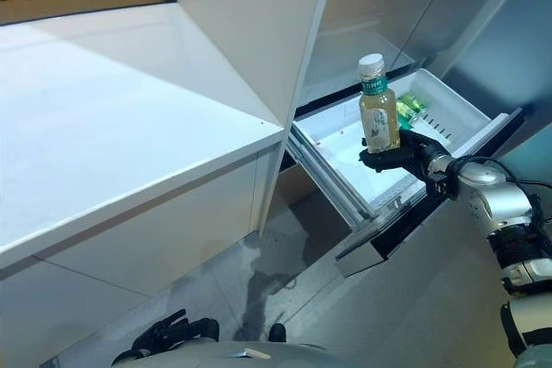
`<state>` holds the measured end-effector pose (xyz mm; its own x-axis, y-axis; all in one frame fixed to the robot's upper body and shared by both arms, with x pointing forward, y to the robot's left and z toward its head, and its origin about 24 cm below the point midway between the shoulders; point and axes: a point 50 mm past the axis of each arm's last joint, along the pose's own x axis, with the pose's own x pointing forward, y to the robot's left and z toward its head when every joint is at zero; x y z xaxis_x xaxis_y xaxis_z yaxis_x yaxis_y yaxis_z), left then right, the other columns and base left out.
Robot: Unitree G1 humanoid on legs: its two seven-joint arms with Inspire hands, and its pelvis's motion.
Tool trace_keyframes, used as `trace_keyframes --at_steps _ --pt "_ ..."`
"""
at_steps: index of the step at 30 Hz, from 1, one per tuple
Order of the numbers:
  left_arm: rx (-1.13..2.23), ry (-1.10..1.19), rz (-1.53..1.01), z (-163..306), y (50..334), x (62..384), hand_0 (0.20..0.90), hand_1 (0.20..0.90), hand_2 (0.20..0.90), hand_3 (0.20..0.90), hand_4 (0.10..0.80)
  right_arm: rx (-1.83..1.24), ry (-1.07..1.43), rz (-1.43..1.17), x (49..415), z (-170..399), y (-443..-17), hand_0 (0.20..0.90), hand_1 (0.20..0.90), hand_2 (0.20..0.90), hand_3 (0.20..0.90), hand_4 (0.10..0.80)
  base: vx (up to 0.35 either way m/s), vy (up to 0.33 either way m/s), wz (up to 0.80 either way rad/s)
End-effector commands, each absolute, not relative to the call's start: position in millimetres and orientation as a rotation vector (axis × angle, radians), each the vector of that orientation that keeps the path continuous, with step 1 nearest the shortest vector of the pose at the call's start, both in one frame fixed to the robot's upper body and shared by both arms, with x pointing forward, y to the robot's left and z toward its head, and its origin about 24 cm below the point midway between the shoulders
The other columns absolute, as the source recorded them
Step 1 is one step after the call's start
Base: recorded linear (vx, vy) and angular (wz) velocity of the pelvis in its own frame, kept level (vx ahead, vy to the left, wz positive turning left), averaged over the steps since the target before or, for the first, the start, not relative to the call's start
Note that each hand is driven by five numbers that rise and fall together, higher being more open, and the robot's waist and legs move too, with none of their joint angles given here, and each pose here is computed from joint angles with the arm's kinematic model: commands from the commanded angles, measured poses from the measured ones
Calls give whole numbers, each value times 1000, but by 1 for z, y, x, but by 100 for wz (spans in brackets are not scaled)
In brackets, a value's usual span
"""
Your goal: Put drinks into fridge and close the fridge
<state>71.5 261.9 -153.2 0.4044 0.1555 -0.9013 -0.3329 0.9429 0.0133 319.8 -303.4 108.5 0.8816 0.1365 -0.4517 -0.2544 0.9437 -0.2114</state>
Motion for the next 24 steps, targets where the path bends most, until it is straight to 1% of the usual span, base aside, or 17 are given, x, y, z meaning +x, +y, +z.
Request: trace_keyframes --at_steps 1,5,14,24 --pt "-84 1169 283 -151 274 65 900 900 900 900 800 -322 82 130 353 216 -303 300 300 300 200 100 27 -37 14" --pt "-78 1163 273 -148 278 68 900 900 900 900 800 -392 184 60 353 211 -322 300 300 300 200 100 5 -5 7" --pt "-63 1137 283 -143 283 78 900 900 900 900 800 -420 425 -16 348 184 -356 300 300 300 200 100 19 -2 7" --pt "-29 1080 328 -134 294 97 900 900 900 900 800 -426 585 -75 343 159 -367 300 300 300 200 100 -1 -32 8"
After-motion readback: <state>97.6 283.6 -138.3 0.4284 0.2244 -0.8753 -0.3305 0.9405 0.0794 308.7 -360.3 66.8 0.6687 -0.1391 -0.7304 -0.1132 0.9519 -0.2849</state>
